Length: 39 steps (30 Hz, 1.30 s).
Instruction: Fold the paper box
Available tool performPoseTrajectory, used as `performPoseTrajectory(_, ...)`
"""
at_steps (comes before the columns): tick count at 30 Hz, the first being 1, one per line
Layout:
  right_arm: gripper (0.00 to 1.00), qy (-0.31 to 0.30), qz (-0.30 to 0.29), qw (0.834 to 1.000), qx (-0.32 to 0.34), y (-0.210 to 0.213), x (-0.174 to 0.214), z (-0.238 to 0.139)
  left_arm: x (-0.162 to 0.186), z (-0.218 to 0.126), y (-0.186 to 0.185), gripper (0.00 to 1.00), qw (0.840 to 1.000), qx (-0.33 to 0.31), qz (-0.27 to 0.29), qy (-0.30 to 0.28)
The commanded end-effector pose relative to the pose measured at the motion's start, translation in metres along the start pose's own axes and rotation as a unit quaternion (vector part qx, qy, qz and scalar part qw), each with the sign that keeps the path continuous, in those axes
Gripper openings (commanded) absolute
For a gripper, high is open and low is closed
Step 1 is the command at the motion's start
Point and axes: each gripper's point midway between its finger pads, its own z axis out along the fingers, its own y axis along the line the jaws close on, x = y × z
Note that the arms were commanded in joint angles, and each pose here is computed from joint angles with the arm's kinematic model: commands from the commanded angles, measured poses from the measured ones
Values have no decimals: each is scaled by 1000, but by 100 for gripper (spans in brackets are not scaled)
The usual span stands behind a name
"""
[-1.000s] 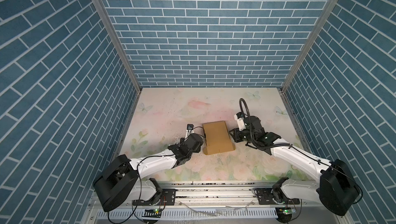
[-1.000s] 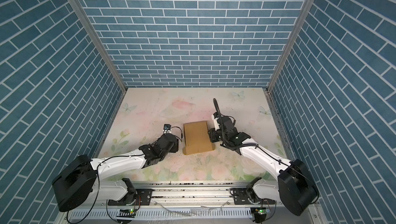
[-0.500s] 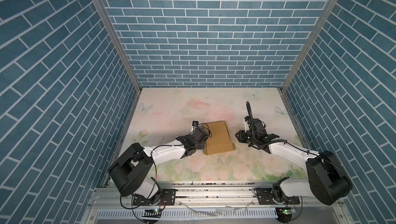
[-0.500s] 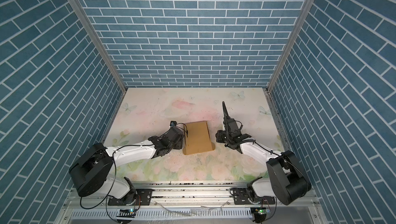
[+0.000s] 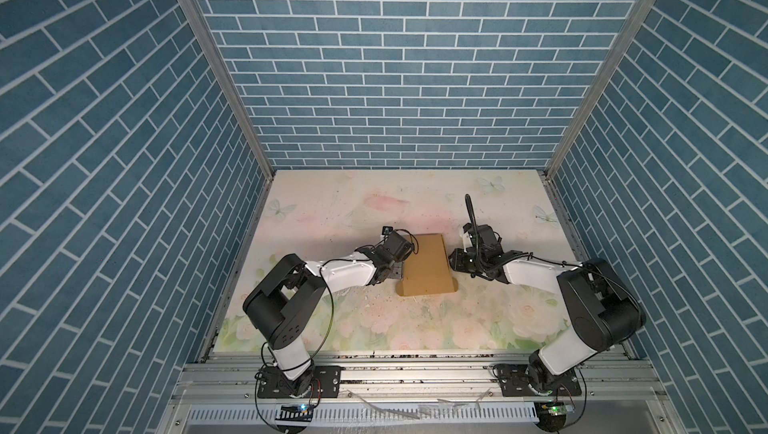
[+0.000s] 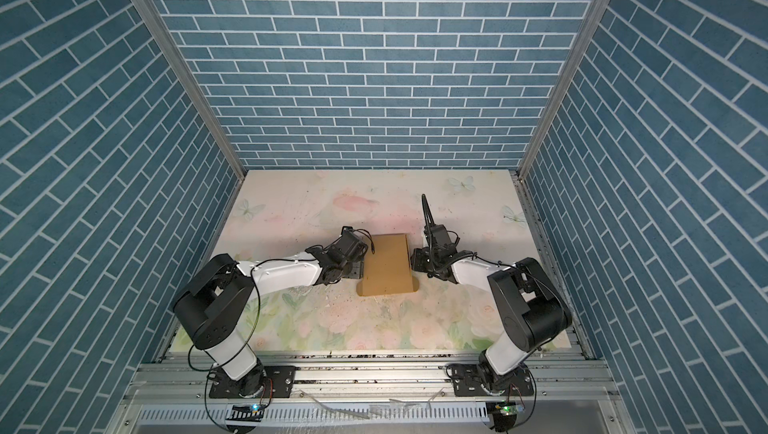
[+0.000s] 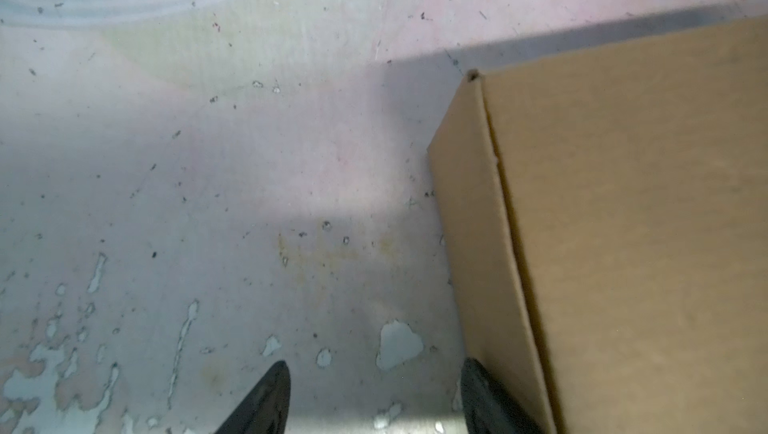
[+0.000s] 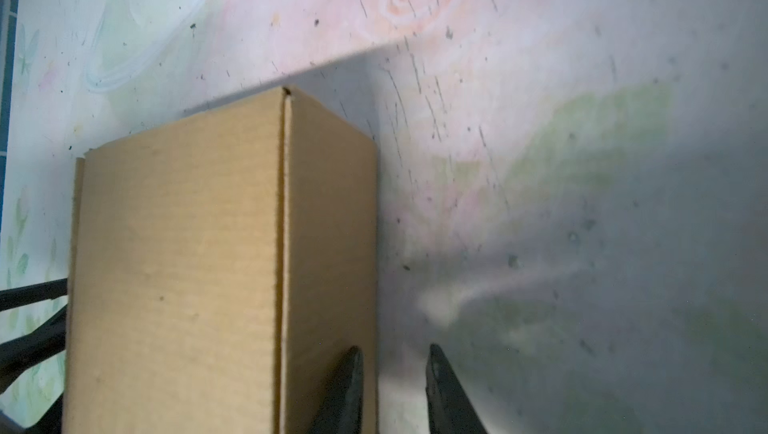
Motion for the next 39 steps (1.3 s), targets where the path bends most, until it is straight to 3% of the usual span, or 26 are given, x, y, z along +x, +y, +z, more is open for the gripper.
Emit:
performPoseTrajectory(1,28,-12,3,1000,-26,16,-21,8,-9,10,1,67,1000,2,1,13)
performPoseTrajectory(13,29,-29,-6,1000,-12,25,-83,48,-64,48,23,68,999,-4,-34,14)
performPoseTrajectory(18,35,-53,-1,998,18,7,-99,35,-73,42,39,69,998,-9,-52,18)
performPoseTrajectory(25,42,-77,7,997,22,-5,-81,-9,-53,15,50,69,996,-1,-85,23)
performPoseTrajectory(30,43,-79,22,997,-5,-1,-56,-34,-38,-10,45,69,990,46,-134,16)
performPoseTrajectory(39,48,-58,32,995,-73,23,-29,-38,-24,-37,19,69,975,123,-185,1)
